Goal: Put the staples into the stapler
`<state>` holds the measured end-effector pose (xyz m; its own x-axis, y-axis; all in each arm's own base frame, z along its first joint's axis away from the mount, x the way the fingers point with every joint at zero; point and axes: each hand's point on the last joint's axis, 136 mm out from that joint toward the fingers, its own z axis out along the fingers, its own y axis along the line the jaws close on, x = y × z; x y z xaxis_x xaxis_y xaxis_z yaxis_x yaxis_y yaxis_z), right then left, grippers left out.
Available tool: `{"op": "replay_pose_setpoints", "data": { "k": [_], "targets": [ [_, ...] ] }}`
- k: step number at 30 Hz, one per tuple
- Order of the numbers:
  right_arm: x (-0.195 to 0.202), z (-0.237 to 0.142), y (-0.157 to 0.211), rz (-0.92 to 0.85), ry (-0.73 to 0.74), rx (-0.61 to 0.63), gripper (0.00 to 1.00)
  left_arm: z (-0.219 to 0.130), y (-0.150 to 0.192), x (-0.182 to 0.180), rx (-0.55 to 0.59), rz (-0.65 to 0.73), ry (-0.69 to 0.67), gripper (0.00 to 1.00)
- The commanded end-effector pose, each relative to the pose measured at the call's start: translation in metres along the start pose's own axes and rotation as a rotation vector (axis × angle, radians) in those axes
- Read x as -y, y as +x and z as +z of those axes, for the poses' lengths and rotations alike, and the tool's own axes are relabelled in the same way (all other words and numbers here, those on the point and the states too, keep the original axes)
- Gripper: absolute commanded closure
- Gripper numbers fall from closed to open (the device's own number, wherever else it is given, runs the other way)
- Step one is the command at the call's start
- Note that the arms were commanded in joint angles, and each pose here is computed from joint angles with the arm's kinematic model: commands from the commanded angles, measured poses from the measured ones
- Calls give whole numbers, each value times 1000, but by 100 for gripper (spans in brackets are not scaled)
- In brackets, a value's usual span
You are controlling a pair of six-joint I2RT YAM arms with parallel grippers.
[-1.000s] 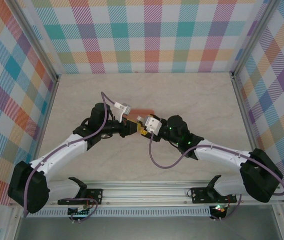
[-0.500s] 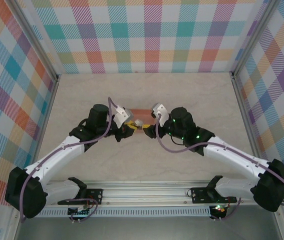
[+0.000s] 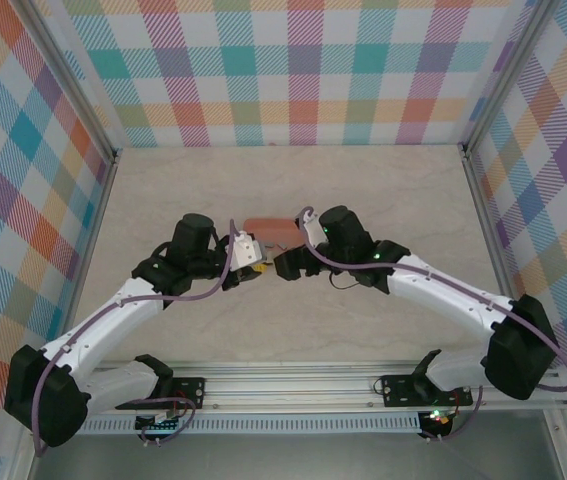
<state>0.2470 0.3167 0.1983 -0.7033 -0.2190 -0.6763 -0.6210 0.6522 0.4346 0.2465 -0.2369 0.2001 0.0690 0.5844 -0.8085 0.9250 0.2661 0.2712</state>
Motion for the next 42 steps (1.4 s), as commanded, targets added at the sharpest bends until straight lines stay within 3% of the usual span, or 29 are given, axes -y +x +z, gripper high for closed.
{"op": "replay_pose_setpoints", "data": {
  "k": [1, 12, 18, 33, 42],
  "targets": [
    [-20, -2, -18, 26, -80, 22, 12, -1, -7, 7, 31, 51, 23, 100],
    [-34, 4, -19, 45, -154, 11, 8, 2, -4, 3, 8, 35, 10, 100],
    [-23, 10, -19, 70, -94, -2, 9, 2, -7, 6, 16, 43, 27, 100],
    [48, 3, 15, 258, 80, -19, 17, -3, -9, 11, 9, 51, 48, 100],
    [73, 6, 32, 346, 65, -34, 17, -3, -14, 11, 40, 33, 40, 100]
  ]
}}
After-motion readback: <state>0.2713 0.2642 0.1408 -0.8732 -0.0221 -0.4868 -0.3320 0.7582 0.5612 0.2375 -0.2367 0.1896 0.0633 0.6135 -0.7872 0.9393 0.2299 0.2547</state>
